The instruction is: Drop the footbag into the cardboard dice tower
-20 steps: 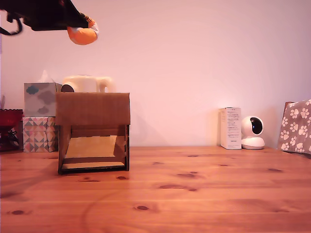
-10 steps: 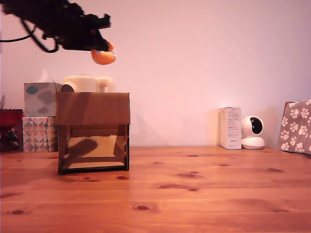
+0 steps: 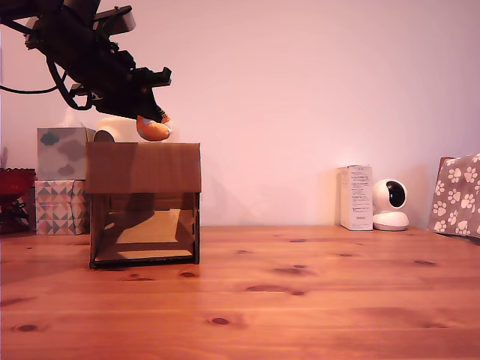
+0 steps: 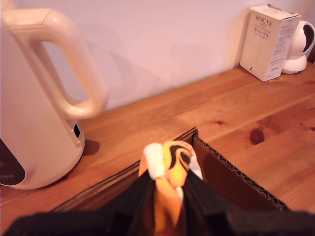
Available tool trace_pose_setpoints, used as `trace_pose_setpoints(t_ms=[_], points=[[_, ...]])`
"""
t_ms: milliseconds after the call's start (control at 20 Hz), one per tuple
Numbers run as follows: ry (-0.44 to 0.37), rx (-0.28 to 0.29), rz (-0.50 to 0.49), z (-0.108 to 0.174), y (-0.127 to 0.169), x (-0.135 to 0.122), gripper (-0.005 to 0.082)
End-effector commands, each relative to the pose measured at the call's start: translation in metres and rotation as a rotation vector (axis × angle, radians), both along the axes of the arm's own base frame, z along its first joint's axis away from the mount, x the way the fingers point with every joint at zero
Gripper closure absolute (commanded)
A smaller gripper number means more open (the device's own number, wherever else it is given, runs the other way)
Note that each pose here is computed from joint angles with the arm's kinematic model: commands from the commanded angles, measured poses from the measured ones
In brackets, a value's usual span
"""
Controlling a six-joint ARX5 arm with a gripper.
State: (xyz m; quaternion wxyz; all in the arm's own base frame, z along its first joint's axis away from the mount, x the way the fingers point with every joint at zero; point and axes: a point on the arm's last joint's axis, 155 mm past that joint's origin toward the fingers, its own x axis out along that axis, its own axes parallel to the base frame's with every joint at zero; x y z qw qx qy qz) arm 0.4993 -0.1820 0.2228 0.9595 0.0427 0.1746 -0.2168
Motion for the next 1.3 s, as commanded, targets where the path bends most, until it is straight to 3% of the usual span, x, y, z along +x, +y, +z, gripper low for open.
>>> trace_pose_setpoints(t_ms=[0, 150, 200, 250, 350, 450, 550, 850, 1250], points=[[-0.039, 0.009, -0.008, 0.012, -0.001, 0.004, 0.0598], [-0.052, 0.042, -0.021, 0.012, -0.001, 0.003, 0.013], [-0.045, 0.046, -0.021, 0.011, -0.001, 0.001, 0.0099], [-0.035, 0.049, -0.022, 0.011, -0.001, -0.001, 0.0123], [-0.021, 0.053, -0.026, 0.015, 0.001, -0.009, 0.0259], [-0.009, 0.054, -0.032, 0.024, 0.003, -0.019, 0.0481], [0.017, 0.051, -0.045, 0.03, 0.004, -0.033, 0.077], [0.098, 0.034, -0.116, 0.025, -0.001, -0.063, 0.0793], [0.051, -0.047, -0.213, 0.017, -0.012, -0.098, 0.0793]])
